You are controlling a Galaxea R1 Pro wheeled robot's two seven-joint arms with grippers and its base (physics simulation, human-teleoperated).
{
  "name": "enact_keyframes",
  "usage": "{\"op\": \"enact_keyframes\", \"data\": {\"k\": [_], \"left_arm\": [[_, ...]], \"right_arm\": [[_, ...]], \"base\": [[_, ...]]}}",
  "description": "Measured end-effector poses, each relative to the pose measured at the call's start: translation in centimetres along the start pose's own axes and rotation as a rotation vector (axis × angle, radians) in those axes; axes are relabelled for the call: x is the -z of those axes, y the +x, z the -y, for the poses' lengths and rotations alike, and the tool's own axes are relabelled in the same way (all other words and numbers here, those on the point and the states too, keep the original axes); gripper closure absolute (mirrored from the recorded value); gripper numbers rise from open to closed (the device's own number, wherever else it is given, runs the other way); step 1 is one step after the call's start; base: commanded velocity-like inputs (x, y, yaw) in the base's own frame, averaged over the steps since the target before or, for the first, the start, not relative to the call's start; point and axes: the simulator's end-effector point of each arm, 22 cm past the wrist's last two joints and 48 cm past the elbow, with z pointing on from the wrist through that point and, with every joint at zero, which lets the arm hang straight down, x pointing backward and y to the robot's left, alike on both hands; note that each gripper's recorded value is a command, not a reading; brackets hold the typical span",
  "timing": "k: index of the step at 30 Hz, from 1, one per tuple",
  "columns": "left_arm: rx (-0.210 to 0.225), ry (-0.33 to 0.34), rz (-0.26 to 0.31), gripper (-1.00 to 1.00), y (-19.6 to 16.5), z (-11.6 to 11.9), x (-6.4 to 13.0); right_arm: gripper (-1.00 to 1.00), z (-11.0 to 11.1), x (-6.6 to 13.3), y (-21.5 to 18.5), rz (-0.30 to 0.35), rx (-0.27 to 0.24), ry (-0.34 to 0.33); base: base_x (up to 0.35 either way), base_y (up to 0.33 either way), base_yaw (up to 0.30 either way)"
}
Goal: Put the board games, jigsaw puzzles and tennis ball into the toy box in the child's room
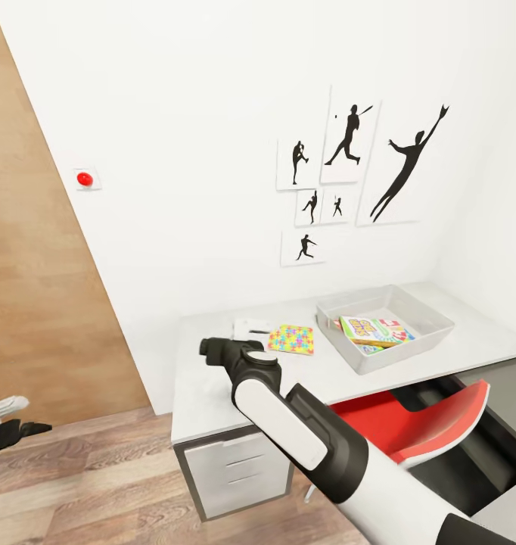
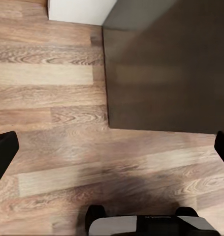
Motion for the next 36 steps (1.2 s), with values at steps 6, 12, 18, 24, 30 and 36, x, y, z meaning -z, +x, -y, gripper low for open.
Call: {"op": "enact_keyframes", "data": {"k": [6,12,18,24,30,36], "left_arm": [[-0.039,0.036,-0.008,-1.00,4.9,-0.1,-2.8],[-0.122,0.047,0.013,-1.00,8.7,-0.3,-4.2],[-0.123,0.058,-0.007,-1.00,10.5,0.1,-5.0],[-0.118,0.059,-0.038,-1.00,12.7,0.0,-5.4],[-0.127,0.061,-0.041,-1.00,13.4,0.0,-5.8],[-0.129,0.061,-0.049,-1.00,13.8,-0.1,-6.0]], "right_arm": [[-1.00,0.1,0.3,0.3,-0.001,-0.009,-0.008],[-1.00,0.7,0.3,0.5,-0.002,-0.007,0.000],[-1.00,0.7,0.2,0.8,-0.007,-0.010,0.004],[-1.00,1.1,0.1,1.0,-0.012,-0.017,0.012],[-1.00,1.3,-0.2,1.2,-0.019,-0.022,0.015],[-1.00,1.5,-0.6,1.5,-0.027,-0.025,0.017]], "base": [[0.001,0.000,0.000],[0.184,0.112,0.000],[0.116,0.069,-0.005],[0.159,0.102,-0.116],[0.228,0.178,-0.174],[0.085,0.215,-0.183]]}}
